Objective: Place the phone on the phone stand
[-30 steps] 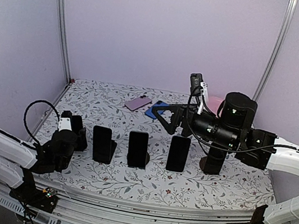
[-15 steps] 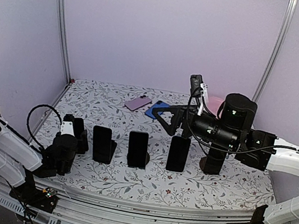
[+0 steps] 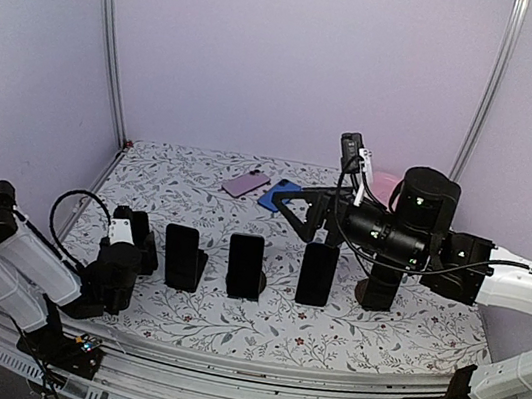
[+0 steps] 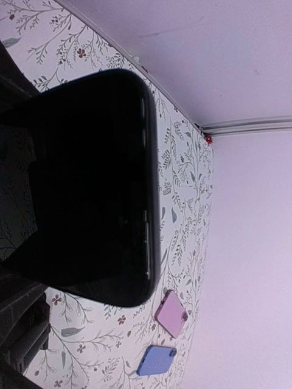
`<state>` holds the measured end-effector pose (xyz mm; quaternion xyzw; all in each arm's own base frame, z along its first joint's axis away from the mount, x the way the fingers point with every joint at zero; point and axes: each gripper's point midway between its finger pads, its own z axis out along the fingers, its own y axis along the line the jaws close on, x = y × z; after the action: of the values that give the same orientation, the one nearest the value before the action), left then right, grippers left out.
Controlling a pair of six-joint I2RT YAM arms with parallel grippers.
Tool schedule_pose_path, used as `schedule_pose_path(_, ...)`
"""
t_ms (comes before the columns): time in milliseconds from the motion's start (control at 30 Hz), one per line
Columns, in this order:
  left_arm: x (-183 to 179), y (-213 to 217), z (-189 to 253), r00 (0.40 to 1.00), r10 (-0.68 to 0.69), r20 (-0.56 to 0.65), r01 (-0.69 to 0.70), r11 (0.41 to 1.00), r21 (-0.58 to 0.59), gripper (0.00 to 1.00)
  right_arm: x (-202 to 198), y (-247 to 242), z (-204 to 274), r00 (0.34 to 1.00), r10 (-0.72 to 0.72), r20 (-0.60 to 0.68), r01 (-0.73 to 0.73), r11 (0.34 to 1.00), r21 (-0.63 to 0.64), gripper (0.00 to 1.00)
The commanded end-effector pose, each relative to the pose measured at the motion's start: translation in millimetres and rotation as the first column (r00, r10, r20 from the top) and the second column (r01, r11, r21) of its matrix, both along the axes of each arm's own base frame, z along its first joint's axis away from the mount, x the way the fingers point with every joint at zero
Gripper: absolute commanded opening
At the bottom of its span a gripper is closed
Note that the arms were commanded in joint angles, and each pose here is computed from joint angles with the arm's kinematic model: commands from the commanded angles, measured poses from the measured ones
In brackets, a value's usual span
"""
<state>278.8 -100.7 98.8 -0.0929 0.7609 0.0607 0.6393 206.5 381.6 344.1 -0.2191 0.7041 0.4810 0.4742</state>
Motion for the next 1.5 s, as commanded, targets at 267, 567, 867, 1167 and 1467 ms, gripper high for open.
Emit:
schedule_pose_path(267,-1.1,-3.7,10.4,0.998,0.010,0.060,-0.007,0.999,-0.052,0.47,-6.5,-3.0,7.0,1.000,0.015,0.012,-0.015,0.999,0.032,0.99)
schedule_pose_path(567,-0.3,-4.8,6.4,0.998,0.007,0.058,-0.004,0.999,-0.047,0.48,-7.5,-3.0,8.5,1.000,0.019,0.015,-0.020,0.999,0.037,0.99)
schedule_pose_path(867,-1.3,-4.2,3.3,0.999,0.002,0.049,0.000,0.999,-0.035,0.52,-7.5,-3.5,9.4,1.000,0.018,0.017,-0.018,0.999,0.038,0.99)
schedule_pose_path(1167,-2.3,-4.2,4.3,0.999,-0.008,0.047,0.010,0.999,-0.036,0.68,-7.4,-2.2,10.2,1.000,0.020,0.017,-0.021,0.999,0.040,0.99)
schedule_pose_path(1467,-2.2,-6.5,4.1,0.999,-0.022,0.039,0.023,0.999,-0.028,0.84,-7.3,-2.7,10.8,1.000,0.020,0.017,-0.020,0.999,0.041,0.99)
